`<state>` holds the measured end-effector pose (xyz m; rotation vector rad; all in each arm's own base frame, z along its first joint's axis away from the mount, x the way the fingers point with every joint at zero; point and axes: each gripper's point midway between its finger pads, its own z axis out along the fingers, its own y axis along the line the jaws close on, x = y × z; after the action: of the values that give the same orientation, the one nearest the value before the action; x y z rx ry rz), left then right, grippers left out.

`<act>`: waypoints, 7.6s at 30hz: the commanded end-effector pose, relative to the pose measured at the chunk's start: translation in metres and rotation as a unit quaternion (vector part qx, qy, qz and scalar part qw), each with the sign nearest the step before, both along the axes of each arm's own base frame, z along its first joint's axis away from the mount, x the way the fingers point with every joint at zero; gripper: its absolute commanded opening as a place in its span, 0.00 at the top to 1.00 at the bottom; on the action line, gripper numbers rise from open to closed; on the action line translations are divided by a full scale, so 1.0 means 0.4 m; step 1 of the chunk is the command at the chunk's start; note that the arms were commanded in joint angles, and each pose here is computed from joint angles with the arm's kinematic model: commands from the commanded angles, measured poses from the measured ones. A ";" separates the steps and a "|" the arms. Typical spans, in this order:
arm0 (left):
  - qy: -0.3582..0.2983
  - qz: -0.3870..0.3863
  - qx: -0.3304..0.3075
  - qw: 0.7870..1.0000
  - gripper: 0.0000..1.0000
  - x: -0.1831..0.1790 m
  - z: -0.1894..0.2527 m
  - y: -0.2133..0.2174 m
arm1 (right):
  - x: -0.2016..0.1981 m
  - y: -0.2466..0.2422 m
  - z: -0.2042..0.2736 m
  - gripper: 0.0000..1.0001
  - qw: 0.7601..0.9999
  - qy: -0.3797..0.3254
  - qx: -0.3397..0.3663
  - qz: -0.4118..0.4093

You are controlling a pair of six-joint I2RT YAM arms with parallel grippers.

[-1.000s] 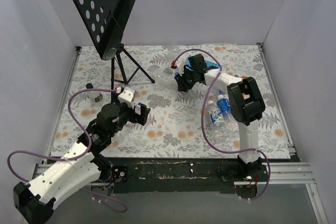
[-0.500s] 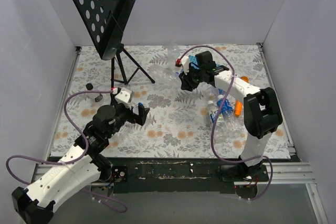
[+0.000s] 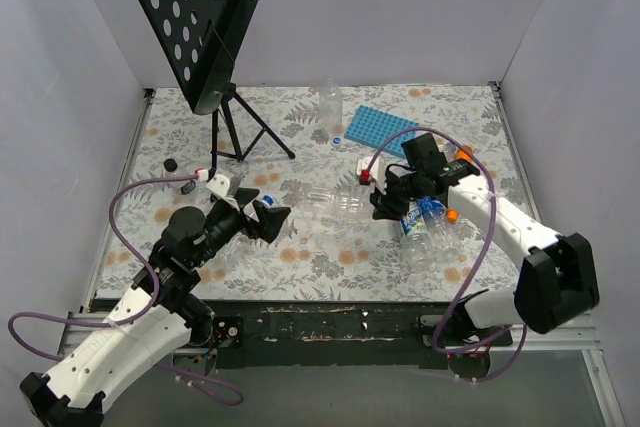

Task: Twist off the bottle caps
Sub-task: Pick up the plastic bottle at the center of the board, then unscrew the bottle cap from the plastic bottle.

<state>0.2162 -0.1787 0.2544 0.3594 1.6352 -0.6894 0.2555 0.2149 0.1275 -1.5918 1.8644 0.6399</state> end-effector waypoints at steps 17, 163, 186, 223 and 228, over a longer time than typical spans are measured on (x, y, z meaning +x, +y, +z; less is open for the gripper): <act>0.265 -0.213 -0.145 0.929 0.02 -0.131 0.056 -0.209 | -0.210 -0.043 -0.010 0.99 0.957 -0.190 0.066 0.208; 0.027 -0.368 0.134 0.920 0.97 -0.126 -0.210 -0.294 | -0.224 0.032 0.200 0.99 0.891 -0.209 0.183 0.358; 0.012 -0.333 0.140 0.932 0.97 -0.101 -0.193 -0.279 | -0.211 0.001 0.185 0.10 0.960 -0.099 0.155 0.212; 0.004 -0.292 0.153 0.944 0.97 -0.063 -0.190 -0.266 | -0.175 0.001 0.202 0.08 0.948 0.197 0.246 -0.035; 0.021 -0.292 0.162 0.942 0.97 -0.067 -0.211 -0.260 | -0.145 0.006 0.204 0.06 0.943 0.215 0.243 -0.081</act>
<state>0.1858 -0.2847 0.1648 1.1132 1.7000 -0.8895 0.1864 0.2126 0.1962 -1.1076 1.8843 1.3315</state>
